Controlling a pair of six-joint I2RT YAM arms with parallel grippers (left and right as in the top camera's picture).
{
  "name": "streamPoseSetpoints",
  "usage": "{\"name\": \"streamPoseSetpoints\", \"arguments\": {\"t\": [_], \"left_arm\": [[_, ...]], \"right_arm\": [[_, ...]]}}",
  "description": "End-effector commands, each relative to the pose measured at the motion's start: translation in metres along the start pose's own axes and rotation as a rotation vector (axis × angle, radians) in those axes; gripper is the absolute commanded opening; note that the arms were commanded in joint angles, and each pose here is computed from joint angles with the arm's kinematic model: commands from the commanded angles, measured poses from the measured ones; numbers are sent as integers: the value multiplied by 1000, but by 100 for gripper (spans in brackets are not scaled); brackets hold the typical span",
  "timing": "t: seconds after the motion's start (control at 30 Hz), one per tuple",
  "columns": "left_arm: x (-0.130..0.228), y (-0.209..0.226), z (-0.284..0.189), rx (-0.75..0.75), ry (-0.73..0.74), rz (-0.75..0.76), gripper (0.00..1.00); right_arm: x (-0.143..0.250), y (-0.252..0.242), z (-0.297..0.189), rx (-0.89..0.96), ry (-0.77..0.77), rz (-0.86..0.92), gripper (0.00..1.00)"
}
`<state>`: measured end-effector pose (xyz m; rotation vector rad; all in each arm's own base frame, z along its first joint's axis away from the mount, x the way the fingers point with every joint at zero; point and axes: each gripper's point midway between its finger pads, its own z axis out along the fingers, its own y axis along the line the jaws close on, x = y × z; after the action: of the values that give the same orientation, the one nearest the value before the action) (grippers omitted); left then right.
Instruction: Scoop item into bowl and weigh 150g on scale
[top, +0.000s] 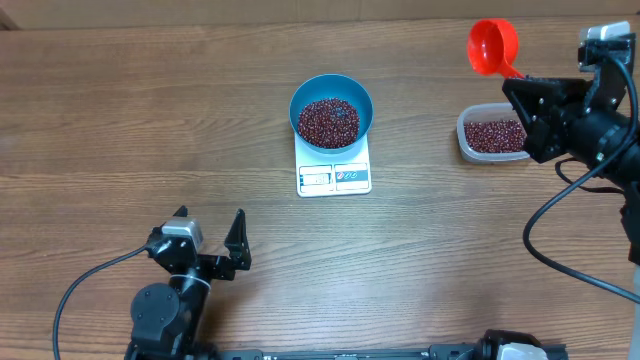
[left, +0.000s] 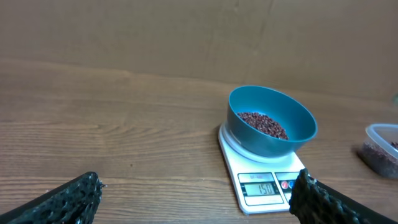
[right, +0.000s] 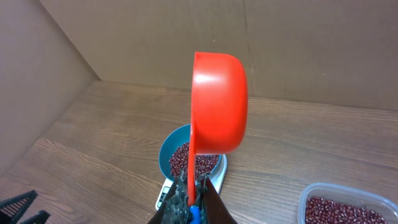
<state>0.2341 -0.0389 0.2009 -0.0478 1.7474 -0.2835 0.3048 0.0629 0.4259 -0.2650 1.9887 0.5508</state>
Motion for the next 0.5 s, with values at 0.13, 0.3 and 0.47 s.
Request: {"name": "streamPoseSetpoints", "arguments": {"t": [0.13,0.3,0.47], "left_arm": [[11,10,10,-32,-42,-48,100],[26,12,16,-23,-37,-51,100],[42,14,20,-24,-15,-50,100]], "right_arm": [[-7,6,-4,-12,-21,-26,4],[-6,6,-4,-12,-16,-22,4],[-6,6,-4,-12,-15,-21,4]]}}
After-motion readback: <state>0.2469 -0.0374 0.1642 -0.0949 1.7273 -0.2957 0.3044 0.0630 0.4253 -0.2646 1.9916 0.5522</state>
